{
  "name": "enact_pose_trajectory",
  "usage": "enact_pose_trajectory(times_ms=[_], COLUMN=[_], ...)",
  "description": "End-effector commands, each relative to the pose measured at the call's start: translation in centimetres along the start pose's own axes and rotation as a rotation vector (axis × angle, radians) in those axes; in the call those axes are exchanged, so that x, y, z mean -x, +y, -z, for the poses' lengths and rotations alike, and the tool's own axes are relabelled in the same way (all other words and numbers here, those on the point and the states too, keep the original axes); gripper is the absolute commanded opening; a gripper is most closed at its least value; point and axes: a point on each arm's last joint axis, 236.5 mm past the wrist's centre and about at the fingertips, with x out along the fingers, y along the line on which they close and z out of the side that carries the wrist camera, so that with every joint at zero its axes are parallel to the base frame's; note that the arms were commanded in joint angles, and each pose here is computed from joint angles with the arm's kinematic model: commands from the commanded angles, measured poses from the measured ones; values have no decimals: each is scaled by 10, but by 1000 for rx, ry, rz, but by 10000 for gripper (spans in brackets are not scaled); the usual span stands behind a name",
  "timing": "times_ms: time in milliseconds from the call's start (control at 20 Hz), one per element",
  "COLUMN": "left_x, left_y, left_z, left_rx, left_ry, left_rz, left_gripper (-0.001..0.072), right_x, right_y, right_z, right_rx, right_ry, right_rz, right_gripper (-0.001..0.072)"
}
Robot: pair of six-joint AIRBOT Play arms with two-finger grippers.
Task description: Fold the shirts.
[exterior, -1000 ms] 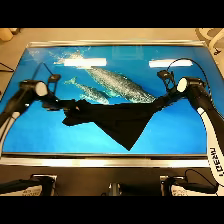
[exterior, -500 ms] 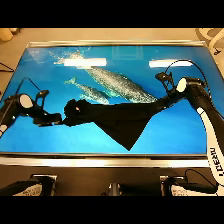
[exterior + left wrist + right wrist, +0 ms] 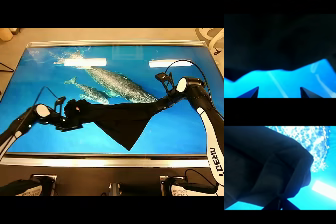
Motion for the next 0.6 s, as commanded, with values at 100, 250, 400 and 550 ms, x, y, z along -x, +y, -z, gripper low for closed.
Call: enact_pose_trajectory(times_ms=[100,250,400,550], left_x=[-37,-61,-84,-97], left_y=[-76,-110,-126,-137], left_z=[9,20,32,30], left_rx=[40,84,108,127], left_ry=[-17,2,21,3], left_rz=[158,231,247,258], left_gripper=[618,616,608,607], right_x=[0,0,0,0], right_y=[2,4,5,5], right_z=[4,6,9,10], right_rx=[0,0,1,1], right_ry=[16,28,39,41], right_rz=[-9,-14,-19,-20], right_gripper=[19,19,19,20])
